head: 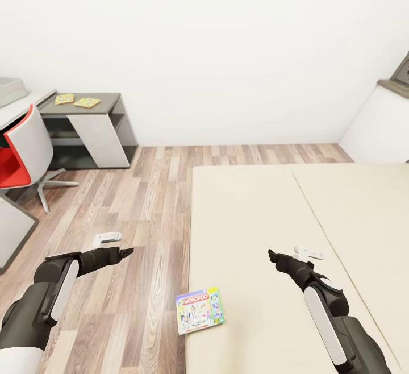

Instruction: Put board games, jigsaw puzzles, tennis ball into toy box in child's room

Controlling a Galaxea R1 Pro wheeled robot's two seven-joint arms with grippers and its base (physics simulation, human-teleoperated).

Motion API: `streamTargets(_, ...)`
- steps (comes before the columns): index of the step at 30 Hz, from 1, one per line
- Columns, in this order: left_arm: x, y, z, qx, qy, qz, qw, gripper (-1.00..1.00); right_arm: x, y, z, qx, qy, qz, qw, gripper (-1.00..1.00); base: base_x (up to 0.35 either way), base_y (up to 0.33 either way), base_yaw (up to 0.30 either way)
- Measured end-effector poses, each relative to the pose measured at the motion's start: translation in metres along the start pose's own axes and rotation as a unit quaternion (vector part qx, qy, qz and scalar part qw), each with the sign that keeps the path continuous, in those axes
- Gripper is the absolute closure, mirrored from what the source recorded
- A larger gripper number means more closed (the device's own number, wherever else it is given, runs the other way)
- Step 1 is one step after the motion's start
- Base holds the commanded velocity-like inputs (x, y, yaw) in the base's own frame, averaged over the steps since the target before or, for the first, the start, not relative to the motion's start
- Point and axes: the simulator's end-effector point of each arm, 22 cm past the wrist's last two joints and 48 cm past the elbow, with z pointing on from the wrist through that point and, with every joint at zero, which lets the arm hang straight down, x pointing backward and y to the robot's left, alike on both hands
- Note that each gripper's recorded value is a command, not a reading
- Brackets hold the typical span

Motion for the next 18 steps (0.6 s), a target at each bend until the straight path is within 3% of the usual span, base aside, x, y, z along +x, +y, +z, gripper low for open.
streamTargets(18, -0.012, -0.004, -0.011, 0.002, -0.014, 0.003, 0.9999, -1.00, -0.010, 0.015, -0.008, -0.014, -0.011, -0.009, 0.9998, -1.00, 0.000, 0.000, 0.050)
